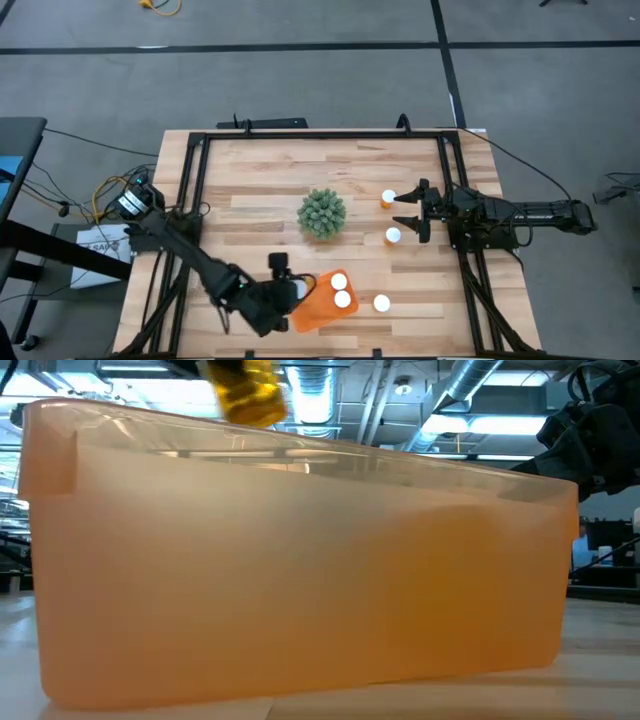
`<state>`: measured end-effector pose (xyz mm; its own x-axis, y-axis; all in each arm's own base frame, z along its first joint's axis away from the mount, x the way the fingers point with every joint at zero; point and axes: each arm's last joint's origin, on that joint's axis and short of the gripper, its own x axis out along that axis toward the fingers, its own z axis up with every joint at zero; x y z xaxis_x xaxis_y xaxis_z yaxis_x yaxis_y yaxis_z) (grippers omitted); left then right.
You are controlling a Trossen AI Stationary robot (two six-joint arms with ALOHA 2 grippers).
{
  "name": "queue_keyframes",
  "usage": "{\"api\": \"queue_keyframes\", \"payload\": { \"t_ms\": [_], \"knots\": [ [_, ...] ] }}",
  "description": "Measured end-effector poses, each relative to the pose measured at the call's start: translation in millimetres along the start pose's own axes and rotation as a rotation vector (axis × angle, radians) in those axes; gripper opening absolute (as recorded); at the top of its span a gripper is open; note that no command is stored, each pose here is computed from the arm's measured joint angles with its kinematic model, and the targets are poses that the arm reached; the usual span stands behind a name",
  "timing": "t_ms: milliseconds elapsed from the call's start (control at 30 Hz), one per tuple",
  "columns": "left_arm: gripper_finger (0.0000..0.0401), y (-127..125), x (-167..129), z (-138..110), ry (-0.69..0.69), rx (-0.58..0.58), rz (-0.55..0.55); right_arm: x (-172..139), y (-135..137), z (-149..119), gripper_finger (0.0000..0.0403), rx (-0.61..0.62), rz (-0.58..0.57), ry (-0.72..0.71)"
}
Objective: Pick and place pill bottles into a basket
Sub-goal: Put the orange pill bottle into the orange bin
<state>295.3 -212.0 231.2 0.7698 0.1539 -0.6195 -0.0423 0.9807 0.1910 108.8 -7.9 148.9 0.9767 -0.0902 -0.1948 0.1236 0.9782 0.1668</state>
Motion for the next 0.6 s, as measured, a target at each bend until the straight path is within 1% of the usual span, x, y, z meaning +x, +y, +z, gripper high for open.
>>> {"api": "queue_keyframes", "payload": {
  "t_ms": [100, 167, 267, 333, 400, 467, 600],
  "knots": [
    [0.0176, 7.7, 12.8, 7.5, -0.003, 0.008, -0.073, 0.0, 0.0, 0.0, 0.0311, 0.000, 0.000, 0.000],
    [0.0176, 13.1, 22.6, 10.9, -0.001, -0.013, -0.111, 0.0, 0.0, 0.1, 0.0311, 0.000, -0.001, -0.001],
    [0.0176, 20.7, 31.7, 10.0, 0.038, -0.016, -0.142, 0.0, 0.0, 0.0, 0.0311, 0.000, -0.001, 0.000],
    [0.0176, 22.9, 43.0, 12.3, 0.034, -0.043, -0.184, 0.0, 0.0, 0.0, 0.0311, 0.000, 0.000, -0.001],
    [0.0176, 22.7, 52.5, 7.2, 0.071, -0.037, -0.221, 0.0, 0.0, 0.1, 0.0311, 0.000, -0.001, -0.001],
    [0.0176, 20.1, 65.3, 6.5, 0.059, -0.052, -0.273, 0.0, 0.0, 0.1, 0.0311, 0.000, 0.000, -0.001],
    [0.0176, 16.7, 83.2, -4.3, 0.105, -0.044, -0.289, 0.4, 0.0, -0.4, 0.0311, 0.000, -0.001, 0.005]
  ]
}}
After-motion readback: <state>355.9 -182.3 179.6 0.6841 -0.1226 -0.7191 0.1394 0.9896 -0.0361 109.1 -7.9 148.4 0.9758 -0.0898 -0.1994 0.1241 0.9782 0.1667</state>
